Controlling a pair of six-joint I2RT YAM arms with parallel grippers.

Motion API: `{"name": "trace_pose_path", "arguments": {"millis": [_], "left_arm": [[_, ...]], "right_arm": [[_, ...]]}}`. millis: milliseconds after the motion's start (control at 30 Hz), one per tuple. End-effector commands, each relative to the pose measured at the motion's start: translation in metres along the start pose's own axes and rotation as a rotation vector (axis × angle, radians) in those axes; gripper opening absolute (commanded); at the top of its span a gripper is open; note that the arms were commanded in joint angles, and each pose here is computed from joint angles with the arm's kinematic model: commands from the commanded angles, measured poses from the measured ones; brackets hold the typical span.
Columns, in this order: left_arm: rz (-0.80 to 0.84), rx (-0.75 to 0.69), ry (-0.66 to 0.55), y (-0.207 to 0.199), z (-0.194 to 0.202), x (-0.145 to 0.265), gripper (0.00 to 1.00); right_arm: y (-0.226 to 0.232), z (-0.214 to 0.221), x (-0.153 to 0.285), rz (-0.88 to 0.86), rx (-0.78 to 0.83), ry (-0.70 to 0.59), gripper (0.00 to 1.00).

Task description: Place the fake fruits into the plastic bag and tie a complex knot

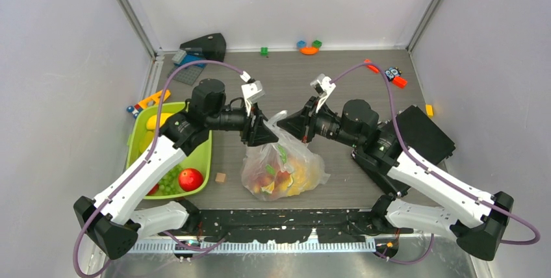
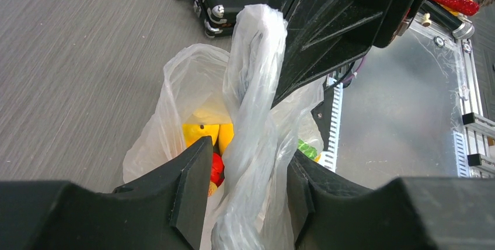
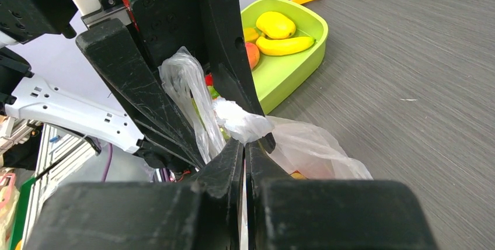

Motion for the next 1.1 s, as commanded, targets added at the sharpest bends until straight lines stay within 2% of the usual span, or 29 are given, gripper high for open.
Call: {"name": "trace_pose_path", "arguments": {"millis": [0,133,200,400,467,500,533,567,600,633,700,833,1067], "left_arm": [[0.015,-0.037,-0.041,-0.005,-0.008,0.001,0.46],[0.018,-0.029,-0.038,-0.005,-0.007,-0.002,0.44],[0.02,-0.026,-0.038,-0.005,-0.007,-0.003,0.4],[0.014,-0.034,-0.045,-0.005,-0.006,-0.002,0.02],[0.008,-0.037,-0.048,-0.005,-0.006,-0.001,0.0],[0.008,-0.037,-0.048,-0.005,-0.006,-0.001,0.0],[0.004,-0.035,-0.048,-0.005,-0.006,-0.001,0.0],[-0.004,-0.035,-0.048,-0.004,-0.006,0.0,0.0],[-0.015,-0.037,-0.047,-0.004,-0.007,0.0,0.0],[-0.027,-0.036,-0.044,-0.002,-0.006,0.001,0.0],[-0.054,-0.037,-0.038,0.0,-0.006,0.002,0.0],[-0.078,-0.032,-0.028,0.002,-0.006,0.003,0.0],[-0.074,-0.028,-0.025,0.001,-0.006,0.004,0.0]], "right_arm": [[0.009,-0.03,-0.001,-0.017,0.0,-0.096,0.05],[0.013,-0.03,-0.004,-0.034,-0.01,-0.1,0.05],[0.013,-0.03,-0.005,-0.039,-0.01,-0.1,0.05],[0.011,-0.029,-0.001,-0.02,0.01,-0.096,0.05],[0.009,-0.028,0.004,-0.003,0.035,-0.096,0.12],[0.008,-0.028,0.006,0.005,0.046,-0.096,0.25],[0.008,-0.028,0.011,0.006,0.081,-0.106,0.32],[0.007,-0.025,0.014,0.013,0.097,-0.096,0.5],[0.005,-0.021,0.021,0.018,0.136,-0.091,0.59],[0.004,-0.02,0.025,0.013,0.189,-0.089,0.74],[0.004,-0.014,0.035,0.004,0.275,-0.083,0.87],[0.001,0.003,0.048,0.05,0.444,-0.007,0.94],[0.004,0.025,0.039,0.167,0.608,0.144,0.96]]}}
Point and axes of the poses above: each gripper's point midway between its finger pads, its own x axis back along the fingers, its own y axis along the line the jaws close on, z = x × y, the point moved 5 cm from there along x, back along the fingers, and after that the axes turned 12 degrees about x, right-handed, at the moved point
